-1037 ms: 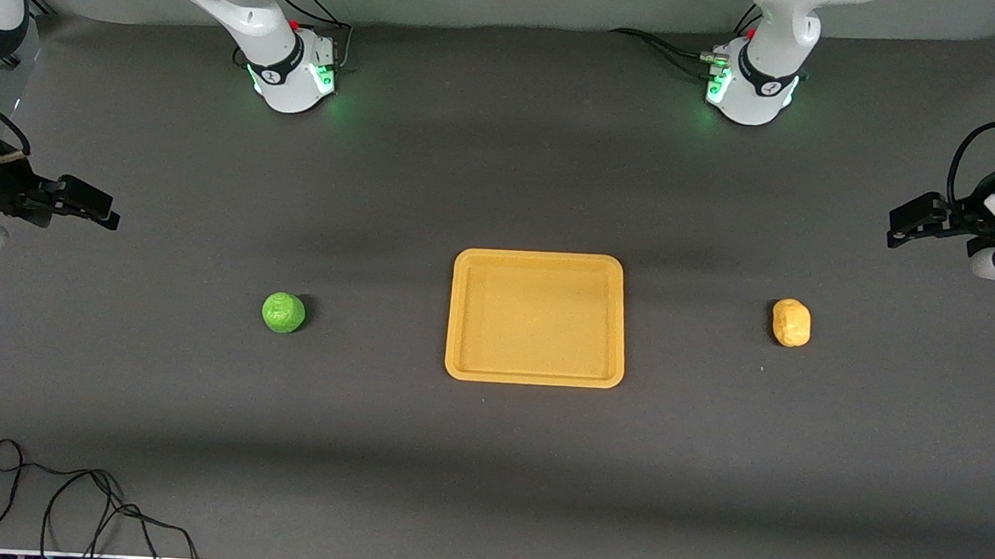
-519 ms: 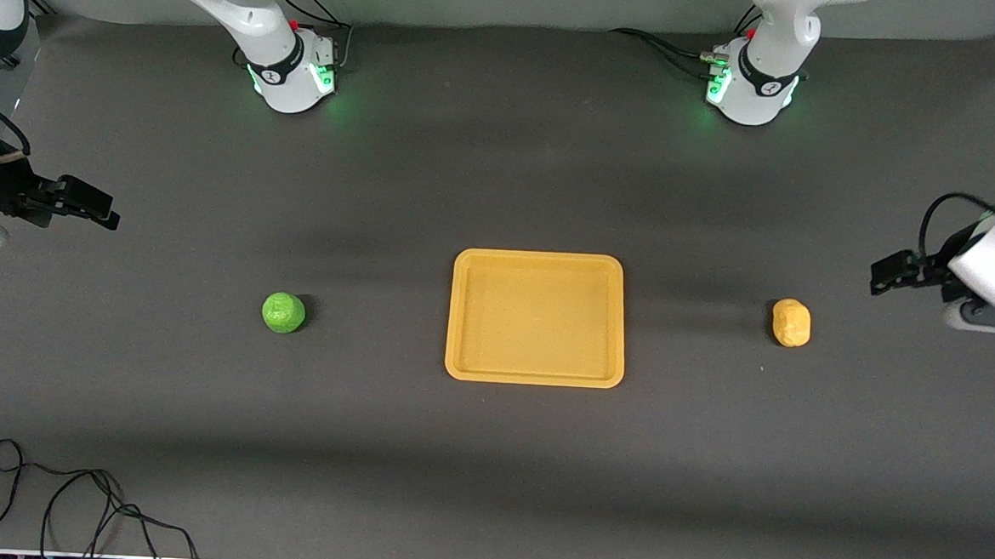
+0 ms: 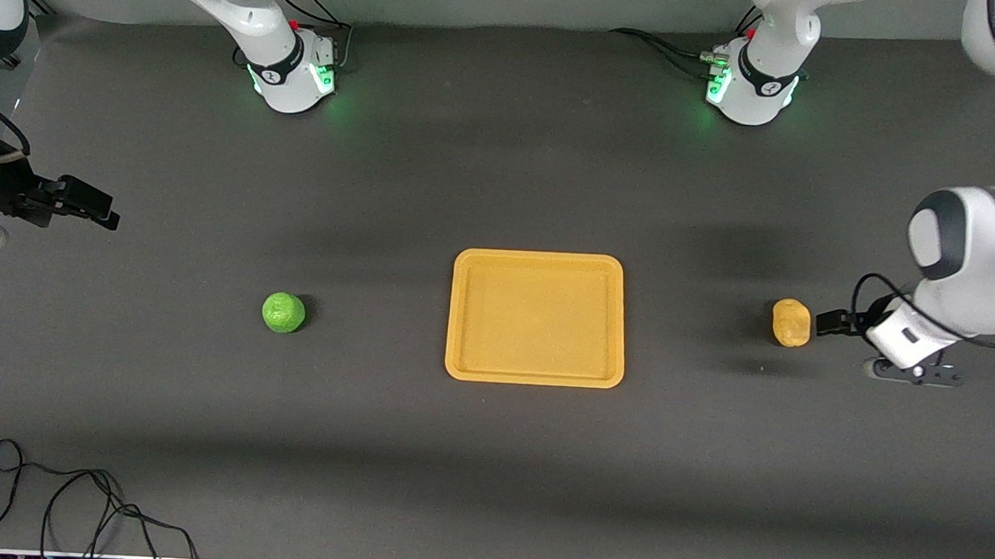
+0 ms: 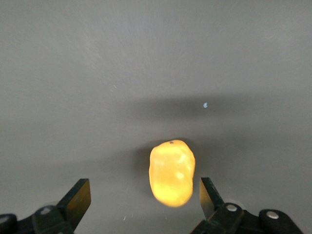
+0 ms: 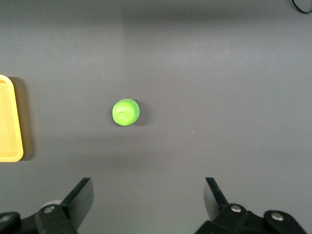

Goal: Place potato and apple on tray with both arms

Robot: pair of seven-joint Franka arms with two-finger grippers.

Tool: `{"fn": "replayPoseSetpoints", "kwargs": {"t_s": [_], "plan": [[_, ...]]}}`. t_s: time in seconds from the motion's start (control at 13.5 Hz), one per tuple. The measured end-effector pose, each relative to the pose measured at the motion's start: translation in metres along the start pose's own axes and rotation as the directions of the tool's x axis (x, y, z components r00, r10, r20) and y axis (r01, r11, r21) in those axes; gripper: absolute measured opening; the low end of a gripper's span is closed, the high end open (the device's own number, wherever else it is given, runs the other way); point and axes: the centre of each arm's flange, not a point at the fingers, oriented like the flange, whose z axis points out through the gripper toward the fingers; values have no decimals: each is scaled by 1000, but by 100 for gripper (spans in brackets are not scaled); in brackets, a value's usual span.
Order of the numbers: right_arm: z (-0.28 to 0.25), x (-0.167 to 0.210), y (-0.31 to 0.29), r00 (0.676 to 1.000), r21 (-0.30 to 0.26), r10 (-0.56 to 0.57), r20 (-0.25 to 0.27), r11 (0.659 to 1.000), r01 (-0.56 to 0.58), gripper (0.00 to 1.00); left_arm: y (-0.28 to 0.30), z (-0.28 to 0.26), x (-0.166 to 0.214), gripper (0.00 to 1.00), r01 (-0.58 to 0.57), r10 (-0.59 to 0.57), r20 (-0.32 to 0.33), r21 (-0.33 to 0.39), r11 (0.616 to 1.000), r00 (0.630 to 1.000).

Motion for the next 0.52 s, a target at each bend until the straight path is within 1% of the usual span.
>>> {"fn": "replayPoseSetpoints", "kwargs": {"t_s": [0.07,0.22,0.37,0.44,0.52], "plan": [[0,0,0,1000,0,0,0,1000,0,100,0,28,-4,100,0,0,4,-5,1000,1000],[0,0,0,1000,0,0,0,1000,0,100,3,68,-13,100,-11,11,37,-16,1000,999],[0,0,-1,1000,0,-2,1,1000,2,100,8,80,-15,98,-26,27,54,-24,999,998],[0,0,-2,1000,0,-4,1,1000,4,100,10,81,-15,96,-30,31,58,-25,999,998],[0,0,-4,1000,0,-8,1,1000,8,100,12,81,-15,86,-34,35,60,-26,999,998]]}}
